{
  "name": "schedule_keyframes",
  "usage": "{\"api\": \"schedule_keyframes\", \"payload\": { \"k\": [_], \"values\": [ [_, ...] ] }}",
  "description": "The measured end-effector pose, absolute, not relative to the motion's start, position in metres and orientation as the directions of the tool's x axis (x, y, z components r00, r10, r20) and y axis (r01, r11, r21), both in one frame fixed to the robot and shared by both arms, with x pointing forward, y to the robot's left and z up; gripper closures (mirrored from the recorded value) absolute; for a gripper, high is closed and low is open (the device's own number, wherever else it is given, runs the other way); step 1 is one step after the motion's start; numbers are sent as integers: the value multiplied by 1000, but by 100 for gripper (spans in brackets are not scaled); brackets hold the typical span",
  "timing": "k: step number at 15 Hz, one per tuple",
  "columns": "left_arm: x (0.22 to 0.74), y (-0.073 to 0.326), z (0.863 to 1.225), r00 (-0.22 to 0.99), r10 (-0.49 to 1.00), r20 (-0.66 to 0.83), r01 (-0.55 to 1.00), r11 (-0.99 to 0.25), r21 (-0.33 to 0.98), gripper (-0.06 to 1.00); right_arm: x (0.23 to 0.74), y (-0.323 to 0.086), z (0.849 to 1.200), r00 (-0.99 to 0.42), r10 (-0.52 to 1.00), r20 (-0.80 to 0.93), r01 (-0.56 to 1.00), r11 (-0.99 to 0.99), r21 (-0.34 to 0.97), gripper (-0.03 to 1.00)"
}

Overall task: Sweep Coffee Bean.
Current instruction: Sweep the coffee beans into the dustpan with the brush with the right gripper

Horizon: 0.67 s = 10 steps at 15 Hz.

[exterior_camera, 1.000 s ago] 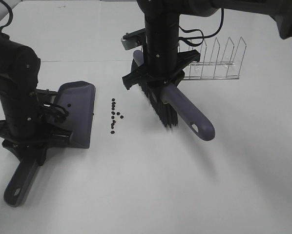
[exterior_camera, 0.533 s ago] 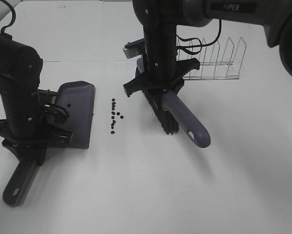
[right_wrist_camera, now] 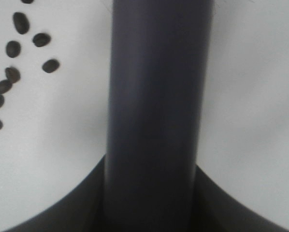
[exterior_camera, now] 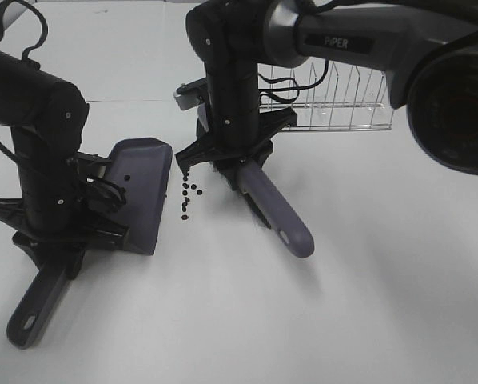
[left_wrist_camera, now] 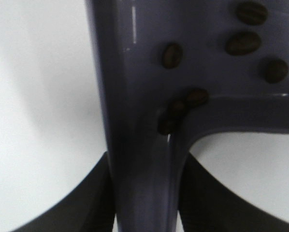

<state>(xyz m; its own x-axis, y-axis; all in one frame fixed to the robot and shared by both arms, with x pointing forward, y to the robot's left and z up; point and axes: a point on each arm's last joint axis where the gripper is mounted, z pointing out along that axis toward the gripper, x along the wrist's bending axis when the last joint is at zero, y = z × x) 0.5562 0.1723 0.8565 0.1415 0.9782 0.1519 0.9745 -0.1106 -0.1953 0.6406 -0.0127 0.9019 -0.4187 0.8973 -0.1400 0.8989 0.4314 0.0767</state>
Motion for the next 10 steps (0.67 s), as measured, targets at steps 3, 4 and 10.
{"api": "schedule_keyframes", "payload": {
  "k": [3, 4, 10],
  "values": [
    [556, 172, 856, 138, 980, 146, 974, -108, -198, 59, 630, 18, 886, -452, 888, -79, 887, 458, 69, 67],
    [556, 172, 856, 136, 980, 145, 974, -106, -201, 59, 626, 27, 886, -459, 887, -49, 884, 461, 73, 67],
    [555, 171, 856, 131, 982, 137, 973, -101, -205, 59, 613, 64, 916, -497, 862, 101, 864, 480, 153, 67]
  ]
}}
